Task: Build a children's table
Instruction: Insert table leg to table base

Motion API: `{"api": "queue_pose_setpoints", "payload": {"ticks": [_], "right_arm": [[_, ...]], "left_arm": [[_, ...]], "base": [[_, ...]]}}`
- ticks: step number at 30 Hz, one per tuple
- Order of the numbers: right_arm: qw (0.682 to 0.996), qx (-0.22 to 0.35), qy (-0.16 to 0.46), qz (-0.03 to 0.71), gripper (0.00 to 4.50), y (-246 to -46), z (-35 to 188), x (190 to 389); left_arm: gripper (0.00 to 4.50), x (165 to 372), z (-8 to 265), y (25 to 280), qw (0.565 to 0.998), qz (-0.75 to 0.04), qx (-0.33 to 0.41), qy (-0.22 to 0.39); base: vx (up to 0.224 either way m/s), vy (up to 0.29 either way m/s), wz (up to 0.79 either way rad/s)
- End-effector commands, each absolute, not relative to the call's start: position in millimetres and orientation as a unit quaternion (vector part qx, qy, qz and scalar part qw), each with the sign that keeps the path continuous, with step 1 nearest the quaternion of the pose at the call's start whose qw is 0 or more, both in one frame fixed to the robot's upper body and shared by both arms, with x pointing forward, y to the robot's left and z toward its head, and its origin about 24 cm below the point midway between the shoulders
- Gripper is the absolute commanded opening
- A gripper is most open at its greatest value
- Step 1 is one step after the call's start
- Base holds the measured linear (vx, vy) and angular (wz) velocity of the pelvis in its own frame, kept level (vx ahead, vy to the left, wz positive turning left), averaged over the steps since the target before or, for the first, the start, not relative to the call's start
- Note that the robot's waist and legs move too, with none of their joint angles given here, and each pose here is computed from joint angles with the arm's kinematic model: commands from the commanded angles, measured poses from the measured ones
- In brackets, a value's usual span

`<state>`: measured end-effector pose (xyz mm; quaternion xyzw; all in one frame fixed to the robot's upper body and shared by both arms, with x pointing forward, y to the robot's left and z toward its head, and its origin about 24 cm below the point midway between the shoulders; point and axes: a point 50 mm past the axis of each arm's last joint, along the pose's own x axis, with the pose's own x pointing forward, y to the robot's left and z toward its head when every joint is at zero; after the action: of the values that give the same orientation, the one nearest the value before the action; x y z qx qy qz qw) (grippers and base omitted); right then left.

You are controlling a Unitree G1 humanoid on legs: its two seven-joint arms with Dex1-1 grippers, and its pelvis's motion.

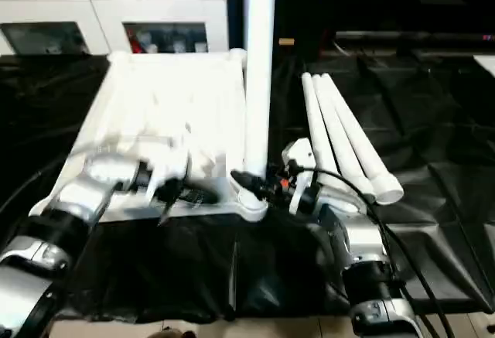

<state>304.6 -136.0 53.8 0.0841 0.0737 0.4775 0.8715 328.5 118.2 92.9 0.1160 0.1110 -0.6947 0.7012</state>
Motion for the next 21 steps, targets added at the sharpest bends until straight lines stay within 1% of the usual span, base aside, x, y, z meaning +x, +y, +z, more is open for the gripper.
{"api": "queue_pose_setpoints", "payload": {"ticks": [1,2,3,5,6,7,10,11,12,14,15,16,18,19,20,21], "right_arm": [[0.874,0.079,0.052,0.476,1.90,-140.1,68.0,307.6],[0.873,0.078,0.051,0.479,1.90,-140.0,69.1,307.6],[0.865,0.071,0.051,0.494,1.90,-139.0,74.7,307.1],[0.863,0.067,0.051,0.499,1.90,-138.5,76.4,307.0],[0.859,0.059,0.051,0.506,1.90,-137.9,79.7,307.1],[0.857,0.055,0.052,0.510,1.90,-137.7,81.2,307.1],[0.855,0.047,0.051,0.514,1.90,-137.5,84.1,307.5],[0.855,0.046,0.051,0.514,1.90,-137.1,84.9,307.6],[0.853,0.042,0.051,0.517,1.90,-135.8,87.6,308.0],[0.853,0.040,0.051,0.519,1.90,-135.3,88.6,308.1],[0.851,0.038,0.051,0.521,1.90,-134.6,90.1,308.2],[0.849,0.034,0.052,0.525,1.90,-133.7,91.8,308.3],[0.847,0.032,0.053,0.527,1.90,-133.2,92.9,308.5],[0.844,0.031,0.056,0.532,1.90,-132.9,93.8,308.3],[0.844,0.031,0.056,0.532,1.90,-132.9,93.8,308.3],[0.842,0.028,0.058,0.535,1.90,-132.8,93.9,307.9]], "left_arm": [[1.00,336.4,119.5,124.2,0.718,-0.689,0.064,0.072],[1.00,337.8,122.1,124.2,0.722,-0.686,0.057,0.067],[1.09,345.0,135.0,122.8,0.739,-0.672,0.021,0.040],[1.40,346.9,140.0,120.8,0.743,-0.668,0.003,0.030],[1.45,348.4,150.7,114.2,0.739,-0.672,-0.051,0.015],[1.45,348.5,154.4,110.2,0.736,-0.673,-0.066,0.010],[1.83,348.5,157.0,100.3,0.737,-0.671,-0.076,0.006],[1.85,348.5,156.8,97.7,0.738,-0.670,-0.078,0.007],[1.84,348.4,155.9,88.5,0.740,-0.667,-0.083,0.010],[1.89,348.4,155.5,85.0,0.741,-0.666,-0.085,0.011],[2.03,347.4,155.7,80.6,0.735,-0.671,-0.097,0.012],[2.18,344.7,159.1,75.4,0.720,-0.682,-0.127,0.012],[2.24,341.4,163.2,71.4,0.704,-0.694,-0.151,0.010],[2.25,337.3,166.1,66.5,0.692,-0.704,-0.159,0.007],[2.25,337.2,166.2,66.4,0.691,-0.705,-0.159,0.007],[2.44,336.2,166.3,64.1,0.691,-0.705,-0.157,0.006]], "base": [[0.000,0.000,0.00],[0.000,0.000,0.00],[0.000,0.000,0.00],[0.000,0.000,0.00],[0.000,0.000,0.00],[0.000,0.000,0.00],[0.000,0.000,0.00],[0.000,0.000,0.00],[0.000,0.000,0.00],[0.000,0.000,0.00],[0.000,0.000,0.00],[0.000,0.000,0.00],[0.000,0.000,0.00],[0.000,0.000,0.00],[0.000,0.000,0.00],[0.000,0.000,0.00]]}}
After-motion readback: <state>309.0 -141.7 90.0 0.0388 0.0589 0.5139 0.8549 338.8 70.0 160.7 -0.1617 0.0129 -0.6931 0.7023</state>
